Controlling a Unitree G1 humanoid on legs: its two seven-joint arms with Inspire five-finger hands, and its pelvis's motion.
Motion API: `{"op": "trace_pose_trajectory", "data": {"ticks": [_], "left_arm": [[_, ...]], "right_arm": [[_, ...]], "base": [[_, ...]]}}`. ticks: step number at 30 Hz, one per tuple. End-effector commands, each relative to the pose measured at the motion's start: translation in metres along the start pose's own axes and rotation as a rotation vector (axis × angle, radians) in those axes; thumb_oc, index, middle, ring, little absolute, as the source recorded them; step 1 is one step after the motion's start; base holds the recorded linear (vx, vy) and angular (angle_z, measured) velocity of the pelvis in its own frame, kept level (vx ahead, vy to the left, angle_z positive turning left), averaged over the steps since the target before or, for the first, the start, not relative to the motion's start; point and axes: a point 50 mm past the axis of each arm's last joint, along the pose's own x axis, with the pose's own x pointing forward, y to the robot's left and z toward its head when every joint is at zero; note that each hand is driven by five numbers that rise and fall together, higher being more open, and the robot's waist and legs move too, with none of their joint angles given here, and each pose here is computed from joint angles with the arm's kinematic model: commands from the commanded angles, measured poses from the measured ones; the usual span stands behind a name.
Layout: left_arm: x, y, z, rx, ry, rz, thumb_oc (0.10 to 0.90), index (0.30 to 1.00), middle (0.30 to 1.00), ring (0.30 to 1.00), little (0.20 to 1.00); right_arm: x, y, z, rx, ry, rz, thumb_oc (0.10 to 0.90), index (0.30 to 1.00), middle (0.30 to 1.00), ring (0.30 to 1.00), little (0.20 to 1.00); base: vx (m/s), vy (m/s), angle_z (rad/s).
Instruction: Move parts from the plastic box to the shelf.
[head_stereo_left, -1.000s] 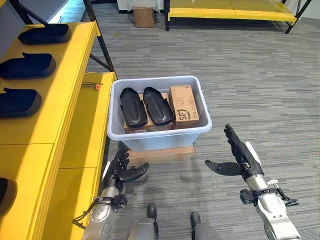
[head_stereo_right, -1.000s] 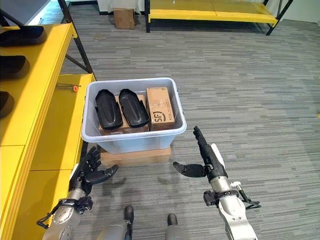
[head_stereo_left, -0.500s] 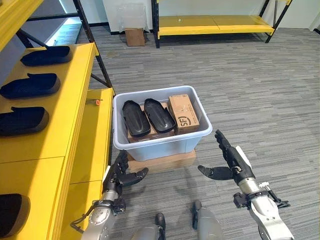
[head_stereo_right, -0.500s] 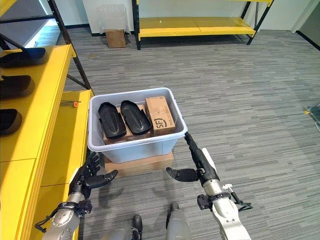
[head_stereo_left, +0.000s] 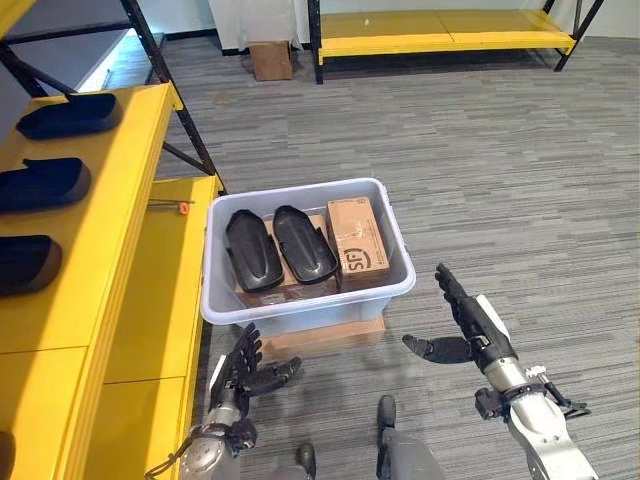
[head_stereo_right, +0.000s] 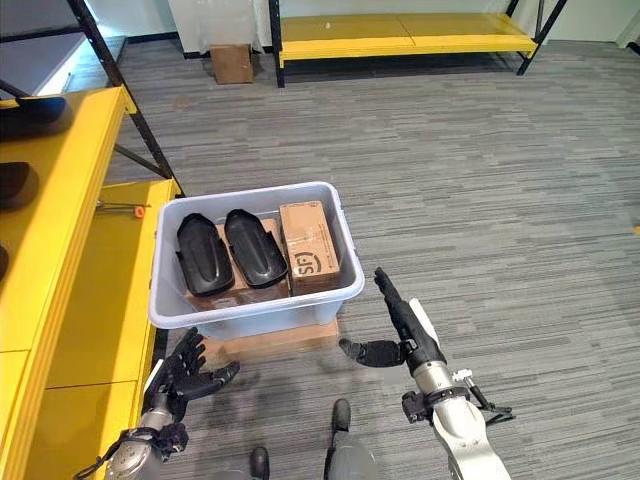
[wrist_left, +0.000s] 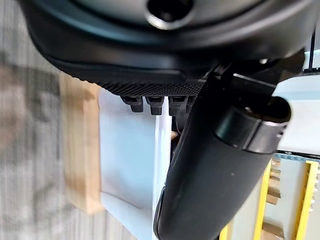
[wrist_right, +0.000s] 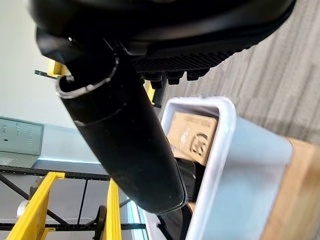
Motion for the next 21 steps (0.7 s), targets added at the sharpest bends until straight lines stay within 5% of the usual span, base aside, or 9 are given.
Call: {"op": "trace_pose_trajectory", "data": {"ticks": [1, 21], "left_arm": [[0.003, 0.008, 0.046, 0.013, -0.230, -0.006, 0.900, 1.000, 1.000, 1.000, 1.000], [0.006, 0.000, 0.048, -0.055, -0.238, -0.030, 0.900, 1.000, 1.000, 1.000, 1.000]], "right_arm": [[0.006, -0.014, 0.032, -0.017, -0.192, -0.044, 0.900, 1.000, 1.000, 1.000, 1.000], [0.002, -0.024, 0.035, -0.034, -0.202, -0.068, 0.900, 1.000, 1.000, 1.000, 1.000]], "base": [[0.08, -0.049, 0.06], [0.08, -0.106, 0.12]]}}
